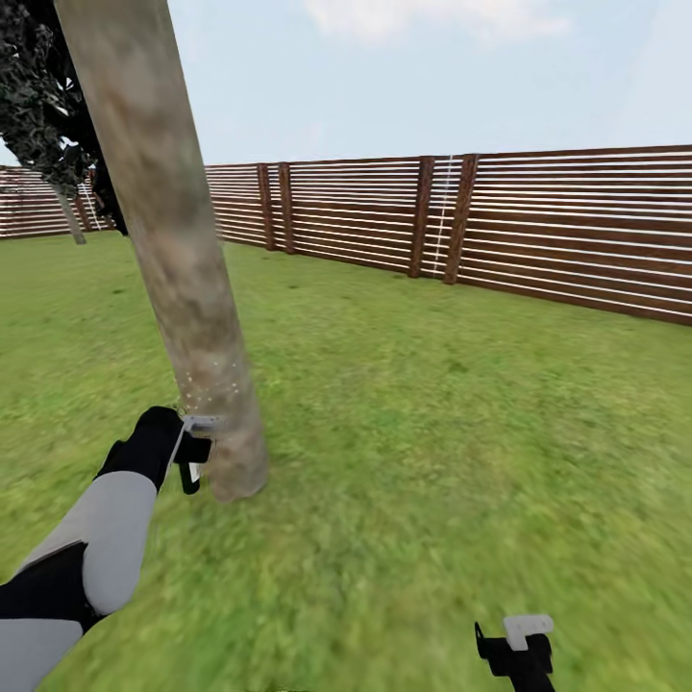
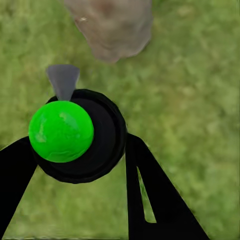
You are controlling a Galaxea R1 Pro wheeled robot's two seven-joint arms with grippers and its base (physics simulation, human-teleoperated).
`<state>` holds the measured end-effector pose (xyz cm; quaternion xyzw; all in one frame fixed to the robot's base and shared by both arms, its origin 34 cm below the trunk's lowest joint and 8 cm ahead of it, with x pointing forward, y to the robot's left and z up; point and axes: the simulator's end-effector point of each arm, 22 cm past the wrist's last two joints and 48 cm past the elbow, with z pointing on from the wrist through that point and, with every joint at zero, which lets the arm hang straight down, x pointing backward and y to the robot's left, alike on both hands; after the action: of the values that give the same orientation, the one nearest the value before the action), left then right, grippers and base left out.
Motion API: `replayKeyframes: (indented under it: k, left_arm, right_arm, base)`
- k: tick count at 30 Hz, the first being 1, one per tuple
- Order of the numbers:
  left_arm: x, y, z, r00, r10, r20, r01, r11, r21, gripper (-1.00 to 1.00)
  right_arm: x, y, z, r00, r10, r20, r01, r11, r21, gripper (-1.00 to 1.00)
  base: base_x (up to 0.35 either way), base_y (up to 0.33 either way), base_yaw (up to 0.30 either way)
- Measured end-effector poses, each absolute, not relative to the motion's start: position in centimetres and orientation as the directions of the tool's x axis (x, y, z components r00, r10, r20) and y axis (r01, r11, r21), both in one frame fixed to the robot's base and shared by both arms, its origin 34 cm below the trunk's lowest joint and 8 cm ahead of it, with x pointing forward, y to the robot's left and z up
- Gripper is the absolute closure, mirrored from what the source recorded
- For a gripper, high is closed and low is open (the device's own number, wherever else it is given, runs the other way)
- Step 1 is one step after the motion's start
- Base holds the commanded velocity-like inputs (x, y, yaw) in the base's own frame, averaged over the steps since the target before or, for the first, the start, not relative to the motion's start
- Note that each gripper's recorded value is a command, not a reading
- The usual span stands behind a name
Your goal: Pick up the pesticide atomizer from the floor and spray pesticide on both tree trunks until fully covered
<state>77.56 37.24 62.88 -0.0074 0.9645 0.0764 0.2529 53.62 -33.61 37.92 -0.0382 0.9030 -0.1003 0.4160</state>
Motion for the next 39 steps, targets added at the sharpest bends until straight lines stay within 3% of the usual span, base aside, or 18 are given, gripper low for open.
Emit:
replayKeyframes:
  k: [7, 13, 18, 25, 28, 31, 39]
  left_arm:
    - [77.5, 34.5, 62.1, -0.877, 0.028, -0.481, -0.028, 0.994, 0.109, 1.00]
    - [76.3, 39.8, 61.8, -0.885, 0.008, -0.465, -0.077, 0.984, 0.163, 1.00]
    - [76.5, 35.7, 61.0, -0.886, 0.020, -0.463, -0.039, 0.992, 0.117, 1.00]
    - [71.7, 43.7, 57.6, -0.913, -0.048, -0.404, -0.130, 0.975, 0.179, 1.00]
    - [71.1, 41.5, 56.0, -0.921, -0.049, -0.385, -0.113, 0.983, 0.146, 1.00]
    - [70.8, 43.5, 56.5, -0.921, -0.046, -0.388, -0.125, 0.976, 0.179, 1.00]
    - [71.4, 40.0, 56.0, -0.920, -0.036, -0.391, -0.097, 0.986, 0.138, 1.00]
  right_arm:
    - [53.6, -33.7, 38.0, -0.651, -0.152, -0.744, 0.017, 0.977, -0.214, -1.00]
    - [53.6, -33.8, 38.0, -0.651, -0.153, -0.743, 0.016, 0.976, -0.216, -1.00]
    - [53.6, -33.7, 38.0, -0.651, -0.153, -0.743, 0.015, 0.977, -0.215, -1.00]
    - [53.6, -33.6, 37.9, -0.651, -0.153, -0.743, 0.014, 0.977, -0.213, -1.00]
    - [53.6, -33.6, 37.9, -0.651, -0.152, -0.743, 0.015, 0.977, -0.213, -1.00]
    - [53.6, -33.6, 37.9, -0.651, -0.153, -0.744, 0.013, 0.977, -0.212, -1.00]
    - [53.6, -33.6, 37.9, -0.650, -0.153, -0.744, 0.013, 0.977, -0.212, -1.00]
  base:
    - [0.114, -0.261, 0.085]
    - [0.175, -0.244, 0.000]
    - [0.175, -0.244, 0.000]
    - [0.164, -0.245, 0.113]
    - [0.020, -0.270, 0.275]
    - [0.014, -0.273, 0.254]
    - [0.191, -0.222, 0.029]
